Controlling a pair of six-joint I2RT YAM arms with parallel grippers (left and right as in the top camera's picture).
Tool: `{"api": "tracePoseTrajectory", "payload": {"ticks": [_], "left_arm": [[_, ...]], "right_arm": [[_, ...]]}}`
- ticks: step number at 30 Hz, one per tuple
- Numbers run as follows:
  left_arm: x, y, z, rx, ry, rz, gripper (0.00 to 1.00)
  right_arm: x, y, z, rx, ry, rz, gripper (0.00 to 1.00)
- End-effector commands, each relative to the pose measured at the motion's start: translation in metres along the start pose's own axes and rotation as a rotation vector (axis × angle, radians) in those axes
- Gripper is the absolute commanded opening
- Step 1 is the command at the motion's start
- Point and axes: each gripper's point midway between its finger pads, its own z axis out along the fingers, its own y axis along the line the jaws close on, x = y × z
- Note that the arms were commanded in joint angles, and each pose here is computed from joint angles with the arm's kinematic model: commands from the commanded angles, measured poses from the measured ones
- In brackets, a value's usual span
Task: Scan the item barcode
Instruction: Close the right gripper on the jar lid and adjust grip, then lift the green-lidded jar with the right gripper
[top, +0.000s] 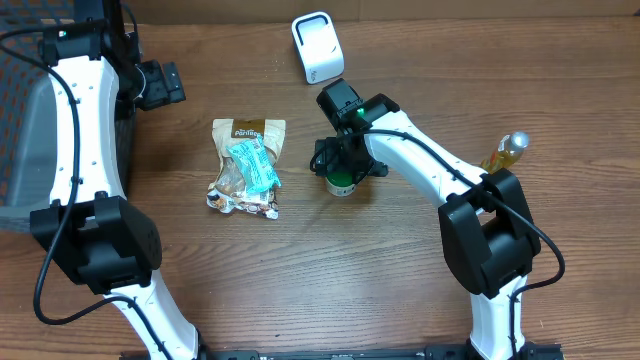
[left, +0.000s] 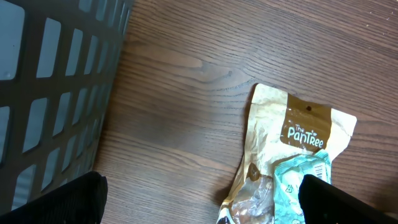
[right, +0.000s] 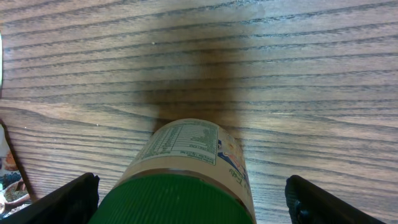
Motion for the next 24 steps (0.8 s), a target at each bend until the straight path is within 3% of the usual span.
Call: {"api": "tracePoseTrajectory", "payload": {"ticks": [1,24], "left_arm": [[-0.0046,-0.0010,-0.0049,0.007,-0.018,0.018,1.00],[-0.0046,-0.0010,-0.0047,0.007,-0.018,0.018,1.00]], "right_arm": [[0.0005,-0.0015,0.0017,0.002,0.002,0.002,0.93],[0.0010,-0.0018,0.0017,0.004,0.004,-0.001,0.93]]}}
